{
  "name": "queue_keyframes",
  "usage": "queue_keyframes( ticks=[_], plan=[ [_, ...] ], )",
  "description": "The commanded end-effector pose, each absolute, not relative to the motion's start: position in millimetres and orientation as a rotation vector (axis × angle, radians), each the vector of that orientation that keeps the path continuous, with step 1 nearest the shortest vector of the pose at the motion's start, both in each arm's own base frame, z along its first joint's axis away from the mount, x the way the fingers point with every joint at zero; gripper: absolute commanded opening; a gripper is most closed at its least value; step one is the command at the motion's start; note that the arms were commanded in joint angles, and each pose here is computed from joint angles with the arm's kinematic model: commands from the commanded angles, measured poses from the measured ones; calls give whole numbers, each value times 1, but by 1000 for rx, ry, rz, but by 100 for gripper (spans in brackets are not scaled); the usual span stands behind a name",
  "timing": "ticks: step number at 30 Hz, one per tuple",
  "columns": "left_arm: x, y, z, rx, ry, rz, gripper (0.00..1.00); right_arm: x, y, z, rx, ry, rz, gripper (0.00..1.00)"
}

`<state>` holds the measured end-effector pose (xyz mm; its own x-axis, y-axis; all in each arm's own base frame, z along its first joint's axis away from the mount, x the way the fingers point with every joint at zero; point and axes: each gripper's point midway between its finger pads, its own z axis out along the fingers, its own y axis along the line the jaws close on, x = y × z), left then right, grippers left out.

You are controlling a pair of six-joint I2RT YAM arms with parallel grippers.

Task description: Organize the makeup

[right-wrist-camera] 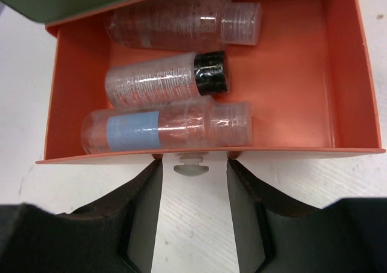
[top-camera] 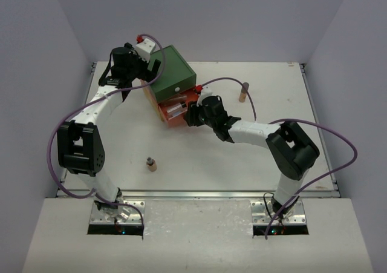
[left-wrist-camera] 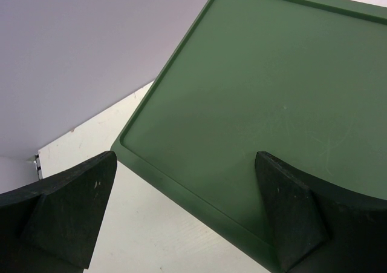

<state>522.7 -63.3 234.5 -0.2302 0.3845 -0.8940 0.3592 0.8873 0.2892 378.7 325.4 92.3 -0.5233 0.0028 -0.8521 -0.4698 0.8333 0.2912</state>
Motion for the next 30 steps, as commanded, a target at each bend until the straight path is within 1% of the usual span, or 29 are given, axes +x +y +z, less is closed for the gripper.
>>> queue_keyframes(
  ticks=[1,4,6,14,30],
  plan=[
    [492,-62,145,656,2117,-15,100,406,343,138,-244,1870,689,47],
    [493,-63,144,657,2114,-25,100,418,351,140,-232,1853,691,47],
    [493,-64,143,656,2116,-29,100,429,358,129,-219,1863,680,47],
    [491,-62,138,673,2124,-20,100,458,371,143,-152,1784,681,47],
    [488,-61,138,686,2121,-11,100,472,372,127,-74,1776,666,47]
  ],
)
